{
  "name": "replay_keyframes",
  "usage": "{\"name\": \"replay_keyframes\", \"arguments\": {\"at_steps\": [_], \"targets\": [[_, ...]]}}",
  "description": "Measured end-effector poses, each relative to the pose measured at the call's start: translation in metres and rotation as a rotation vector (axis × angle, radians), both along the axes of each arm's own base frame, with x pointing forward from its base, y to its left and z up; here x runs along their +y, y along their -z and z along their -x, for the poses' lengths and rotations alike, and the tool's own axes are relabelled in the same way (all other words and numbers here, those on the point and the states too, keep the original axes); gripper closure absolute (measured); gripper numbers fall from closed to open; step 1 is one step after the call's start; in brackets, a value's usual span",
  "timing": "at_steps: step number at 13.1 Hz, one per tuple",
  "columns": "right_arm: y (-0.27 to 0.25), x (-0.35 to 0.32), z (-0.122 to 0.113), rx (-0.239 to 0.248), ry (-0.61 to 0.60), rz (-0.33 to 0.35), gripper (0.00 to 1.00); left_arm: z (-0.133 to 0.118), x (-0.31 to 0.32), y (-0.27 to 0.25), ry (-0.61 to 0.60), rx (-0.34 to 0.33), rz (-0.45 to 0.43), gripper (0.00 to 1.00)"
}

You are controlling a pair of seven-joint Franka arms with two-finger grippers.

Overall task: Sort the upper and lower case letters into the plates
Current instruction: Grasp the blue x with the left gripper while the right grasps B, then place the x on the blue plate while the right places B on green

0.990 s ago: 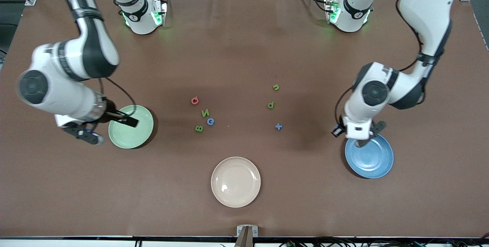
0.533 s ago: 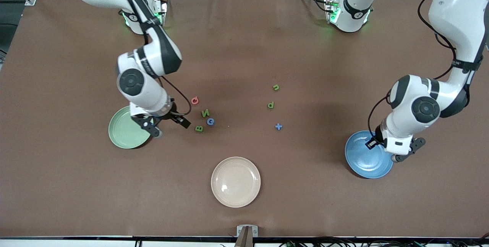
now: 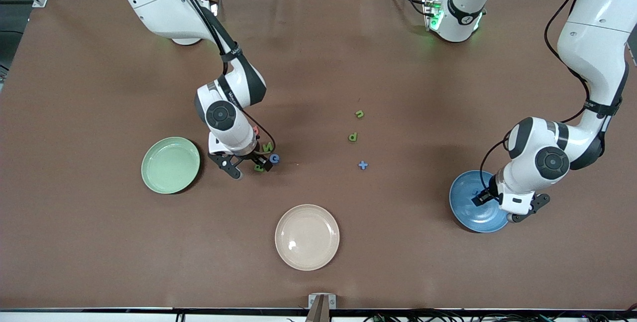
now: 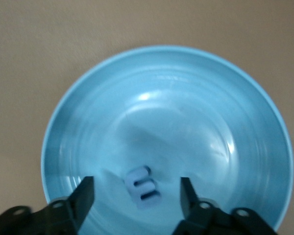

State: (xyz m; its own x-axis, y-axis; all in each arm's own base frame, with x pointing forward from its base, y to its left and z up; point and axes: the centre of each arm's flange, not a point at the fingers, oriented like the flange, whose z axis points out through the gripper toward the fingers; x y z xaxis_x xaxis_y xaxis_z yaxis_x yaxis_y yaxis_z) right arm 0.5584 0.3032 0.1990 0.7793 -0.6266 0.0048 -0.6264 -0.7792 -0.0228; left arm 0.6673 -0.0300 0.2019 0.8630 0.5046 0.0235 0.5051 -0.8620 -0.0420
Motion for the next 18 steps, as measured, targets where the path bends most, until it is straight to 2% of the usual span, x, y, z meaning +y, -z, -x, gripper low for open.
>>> {"name": "replay_keyframes", "arguments": {"at_steps": [1, 2, 4, 7, 11, 13, 15, 16, 18], "targets": [[0.001, -0.003, -0.002, -0.004, 0.004, 0.002, 0.20, 0.004, -0.021, -0.003, 0.005, 0.033, -0.005, 0.04], [0.003, -0.003, -0.004, -0.008, 0.005, 0.001, 0.20, 0.009, -0.052, -0.010, 0.007, 0.059, -0.013, 0.00], [0.009, -0.002, -0.007, -0.019, 0.009, -0.005, 0.37, 0.024, -0.128, -0.028, -0.003, 0.066, -0.027, 0.00], [0.021, 0.001, -0.009, -0.029, 0.022, -0.011, 0.38, 0.057, -0.223, -0.033, -0.047, 0.058, -0.040, 0.00], [0.021, 0.003, -0.011, -0.033, 0.027, -0.014, 0.40, 0.096, -0.298, -0.019, -0.191, 0.033, -0.018, 0.01], [0.019, 0.002, -0.012, -0.035, 0.030, -0.014, 0.64, 0.110, -0.319, -0.008, -0.248, 0.021, 0.020, 0.03], [0.019, 0.002, -0.012, -0.035, 0.030, -0.014, 0.64, 0.119, -0.337, 0.003, -0.313, 0.011, 0.067, 0.06], [0.019, 0.002, -0.012, -0.035, 0.030, -0.014, 0.64, 0.122, -0.345, 0.009, -0.341, 0.007, 0.093, 0.11], [0.018, 0.002, -0.014, -0.039, 0.031, -0.014, 0.64, 0.125, -0.349, 0.019, -0.369, 0.012, 0.114, 0.12]]}}
